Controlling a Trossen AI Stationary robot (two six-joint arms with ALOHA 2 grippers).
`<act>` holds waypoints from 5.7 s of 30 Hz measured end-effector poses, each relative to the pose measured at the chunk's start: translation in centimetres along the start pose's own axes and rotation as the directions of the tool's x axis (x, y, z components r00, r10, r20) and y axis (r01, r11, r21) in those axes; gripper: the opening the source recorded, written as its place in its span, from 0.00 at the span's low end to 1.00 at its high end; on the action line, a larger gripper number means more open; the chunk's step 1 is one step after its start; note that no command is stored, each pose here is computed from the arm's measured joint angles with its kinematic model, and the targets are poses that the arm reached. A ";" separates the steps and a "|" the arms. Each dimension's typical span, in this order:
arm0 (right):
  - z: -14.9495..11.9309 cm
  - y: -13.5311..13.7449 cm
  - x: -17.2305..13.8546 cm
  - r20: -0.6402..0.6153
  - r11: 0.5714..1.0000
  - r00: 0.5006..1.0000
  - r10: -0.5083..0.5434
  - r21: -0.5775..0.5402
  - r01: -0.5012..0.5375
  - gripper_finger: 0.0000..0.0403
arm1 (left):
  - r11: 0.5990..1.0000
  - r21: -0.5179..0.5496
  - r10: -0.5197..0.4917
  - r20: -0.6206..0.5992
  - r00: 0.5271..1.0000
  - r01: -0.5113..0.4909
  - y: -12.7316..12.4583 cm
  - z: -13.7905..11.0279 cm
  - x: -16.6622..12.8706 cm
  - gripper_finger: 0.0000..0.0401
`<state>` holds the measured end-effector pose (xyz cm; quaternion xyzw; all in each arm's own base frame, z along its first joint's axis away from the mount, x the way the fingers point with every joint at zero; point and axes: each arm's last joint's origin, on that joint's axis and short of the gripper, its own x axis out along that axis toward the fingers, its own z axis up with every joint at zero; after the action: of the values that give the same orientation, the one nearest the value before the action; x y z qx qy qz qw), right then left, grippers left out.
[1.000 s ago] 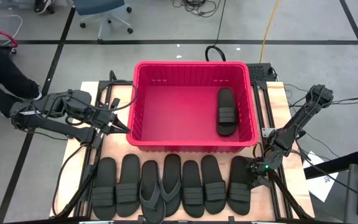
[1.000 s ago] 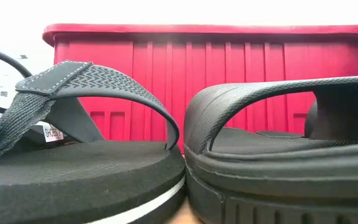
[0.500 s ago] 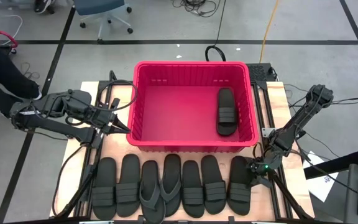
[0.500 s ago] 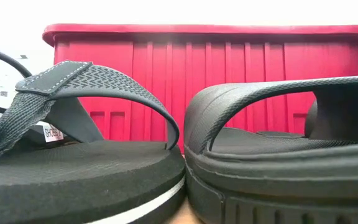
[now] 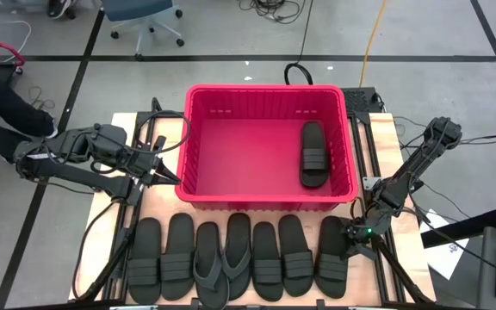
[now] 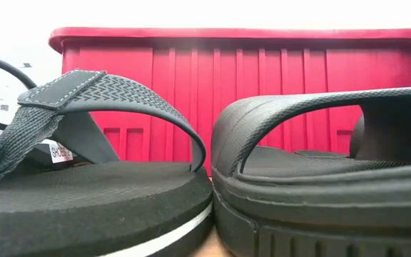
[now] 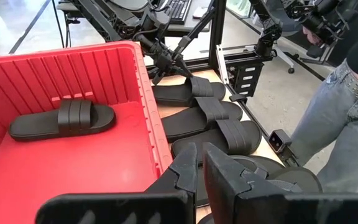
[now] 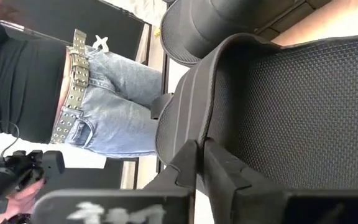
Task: Pick and place slides into bin
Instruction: Put the black slide into the red bin
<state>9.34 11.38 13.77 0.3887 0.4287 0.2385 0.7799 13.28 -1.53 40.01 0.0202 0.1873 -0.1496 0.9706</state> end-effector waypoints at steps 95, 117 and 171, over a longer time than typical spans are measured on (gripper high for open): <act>10.9 20.1 -14.9 0.283 0.926 0.957 -0.061 -0.342 0.160 0.01 | 0.990 0.084 0.112 -0.008 0.994 -0.110 0.3 0.0 0.0 0.06; 21.6 15.1 -17.0 0.673 0.744 0.665 -0.323 -0.253 0.618 0.01 | 0.952 0.222 0.160 0.225 0.961 -0.210 0.5 2.3 -0.3 0.06; 28.1 -11.1 -16.8 -0.122 0.804 0.844 -0.522 -0.402 0.438 0.01 | 0.961 0.195 0.157 0.188 0.969 -0.194 0.5 1.9 -0.2 0.06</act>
<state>25.04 -18.24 22.12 0.0878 0.5487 0.1489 0.8180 13.95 -1.15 41.85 0.1272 0.0838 -0.0830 0.9848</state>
